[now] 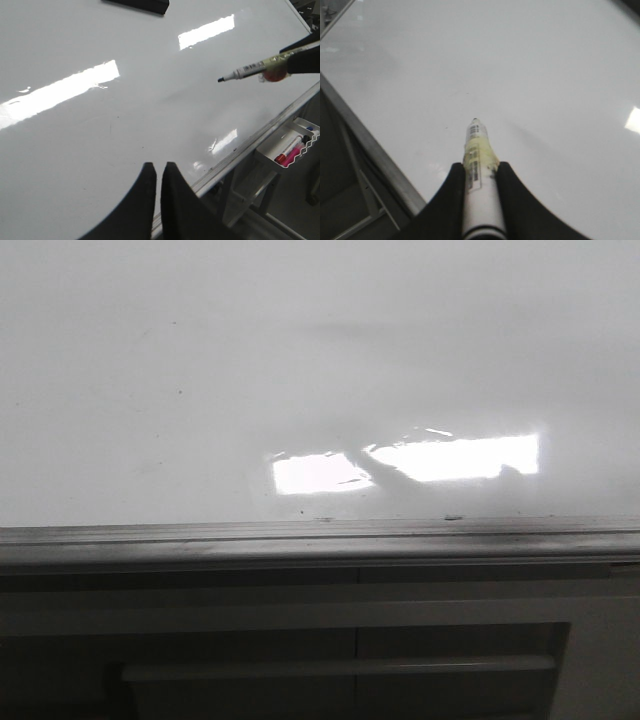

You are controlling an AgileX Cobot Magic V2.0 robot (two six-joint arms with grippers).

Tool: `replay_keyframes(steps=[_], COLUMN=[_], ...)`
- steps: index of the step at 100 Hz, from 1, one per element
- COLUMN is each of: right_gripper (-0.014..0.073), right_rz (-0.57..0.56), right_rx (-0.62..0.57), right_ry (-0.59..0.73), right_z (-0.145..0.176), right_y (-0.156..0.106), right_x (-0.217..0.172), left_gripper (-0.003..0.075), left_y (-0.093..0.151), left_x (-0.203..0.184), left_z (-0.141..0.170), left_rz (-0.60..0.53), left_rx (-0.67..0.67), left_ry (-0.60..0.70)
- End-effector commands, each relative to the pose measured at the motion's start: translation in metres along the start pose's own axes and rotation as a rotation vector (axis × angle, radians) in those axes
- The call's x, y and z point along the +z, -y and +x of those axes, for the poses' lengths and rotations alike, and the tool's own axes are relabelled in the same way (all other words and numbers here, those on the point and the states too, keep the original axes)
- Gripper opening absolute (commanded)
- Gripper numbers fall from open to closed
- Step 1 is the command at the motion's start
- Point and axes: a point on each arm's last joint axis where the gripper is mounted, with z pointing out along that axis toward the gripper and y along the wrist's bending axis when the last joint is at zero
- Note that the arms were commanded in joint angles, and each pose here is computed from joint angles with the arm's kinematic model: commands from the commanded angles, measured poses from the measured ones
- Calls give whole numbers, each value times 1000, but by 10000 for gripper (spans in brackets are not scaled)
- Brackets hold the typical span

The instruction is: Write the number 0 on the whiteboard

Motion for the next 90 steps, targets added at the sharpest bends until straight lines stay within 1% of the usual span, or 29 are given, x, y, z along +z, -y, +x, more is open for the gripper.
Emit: replay_keyframes(steps=[1,9,28,40,56,75,90], right_gripper=[-47,-47,-47,-47,-47,-47,-47], right_rz=[115,138,133,121,72,97,97], right_rx=[28,32,36,39,44,44,48], right_ry=[62,39,3,-19,-71,-69,-102], right_z=[-10,-7,-13,-14,-7,-6,0], right_y=[13,17,21,23,19,22,23], right_x=[6,16,37,48,55,58,67], left_gripper=[-20,-20,-20,-20,-20,-20,-20], left_y=[4,6,8,8,9,9,9], left_x=[2,3,2,2,2,2,2], left_z=[-10,-9,-16,-16,-16,-16,-16], left_rz=[43,58,89,90,94,95,93], left_rx=[-16,-31,-32,-34,-45,-47,-41], left_ry=[111,134,208,207,205,204,205])
